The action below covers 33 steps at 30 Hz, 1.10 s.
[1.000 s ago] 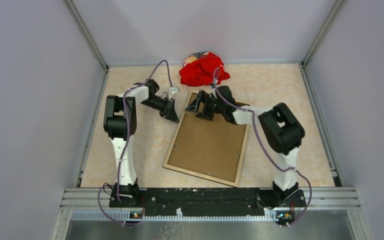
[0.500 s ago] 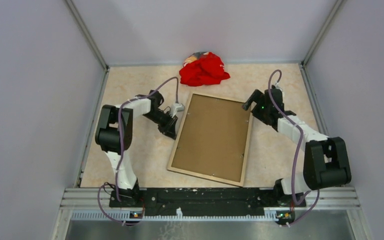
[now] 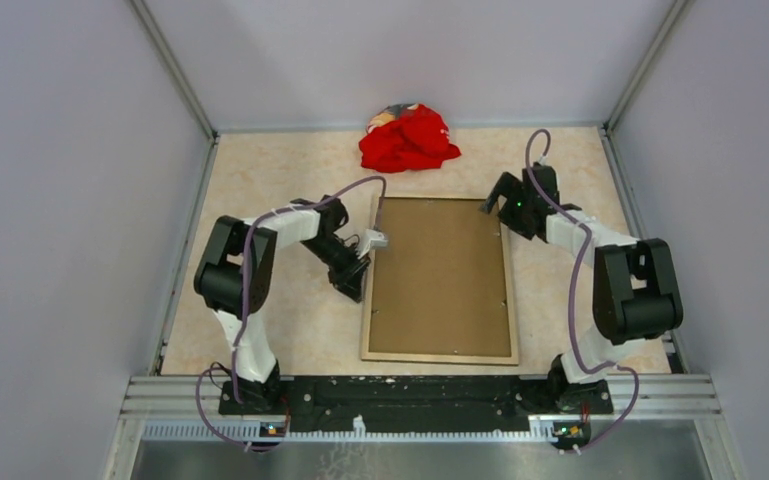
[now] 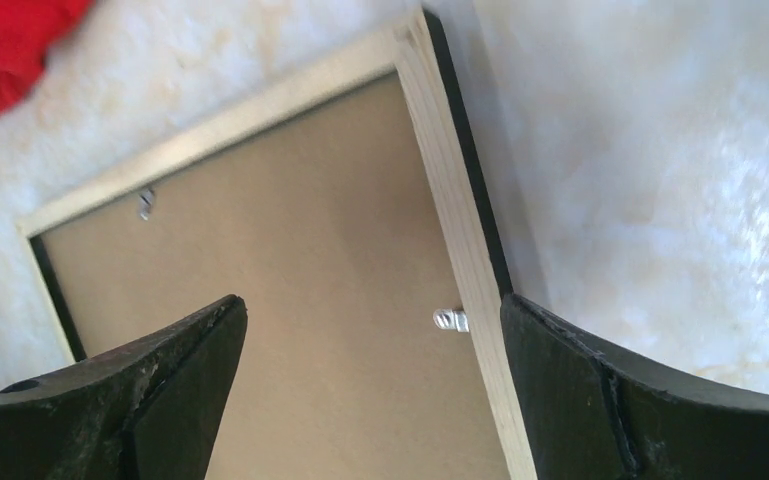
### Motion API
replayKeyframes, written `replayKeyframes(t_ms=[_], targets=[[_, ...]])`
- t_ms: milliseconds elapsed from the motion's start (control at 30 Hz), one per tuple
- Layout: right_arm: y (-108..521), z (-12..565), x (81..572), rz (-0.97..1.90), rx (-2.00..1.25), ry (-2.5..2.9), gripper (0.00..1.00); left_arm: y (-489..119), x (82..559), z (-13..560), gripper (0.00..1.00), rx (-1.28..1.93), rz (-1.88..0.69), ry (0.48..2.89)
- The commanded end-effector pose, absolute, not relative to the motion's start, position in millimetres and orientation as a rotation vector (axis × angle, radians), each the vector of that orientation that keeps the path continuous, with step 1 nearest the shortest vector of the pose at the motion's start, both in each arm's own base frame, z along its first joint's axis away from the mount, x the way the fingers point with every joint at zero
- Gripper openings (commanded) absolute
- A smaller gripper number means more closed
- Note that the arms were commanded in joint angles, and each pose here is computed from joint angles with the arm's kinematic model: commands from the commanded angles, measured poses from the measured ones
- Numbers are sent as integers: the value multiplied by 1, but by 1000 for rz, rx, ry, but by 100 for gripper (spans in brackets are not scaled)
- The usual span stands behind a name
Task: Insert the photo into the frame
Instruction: Adjust the photo frame at the center of the board.
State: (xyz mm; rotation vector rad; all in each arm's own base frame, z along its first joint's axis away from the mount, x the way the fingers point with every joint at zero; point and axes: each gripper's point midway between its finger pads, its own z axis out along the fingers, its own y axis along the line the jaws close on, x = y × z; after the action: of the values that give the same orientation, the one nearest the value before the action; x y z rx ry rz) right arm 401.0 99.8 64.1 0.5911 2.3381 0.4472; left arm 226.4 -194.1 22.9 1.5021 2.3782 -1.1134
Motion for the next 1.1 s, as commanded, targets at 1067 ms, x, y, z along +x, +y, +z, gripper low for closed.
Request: replayKeyframes(t_ms=[1067], targets=[[270,85,495,950,380,2218,83,-214,431,53,39,811,-1409,2289]])
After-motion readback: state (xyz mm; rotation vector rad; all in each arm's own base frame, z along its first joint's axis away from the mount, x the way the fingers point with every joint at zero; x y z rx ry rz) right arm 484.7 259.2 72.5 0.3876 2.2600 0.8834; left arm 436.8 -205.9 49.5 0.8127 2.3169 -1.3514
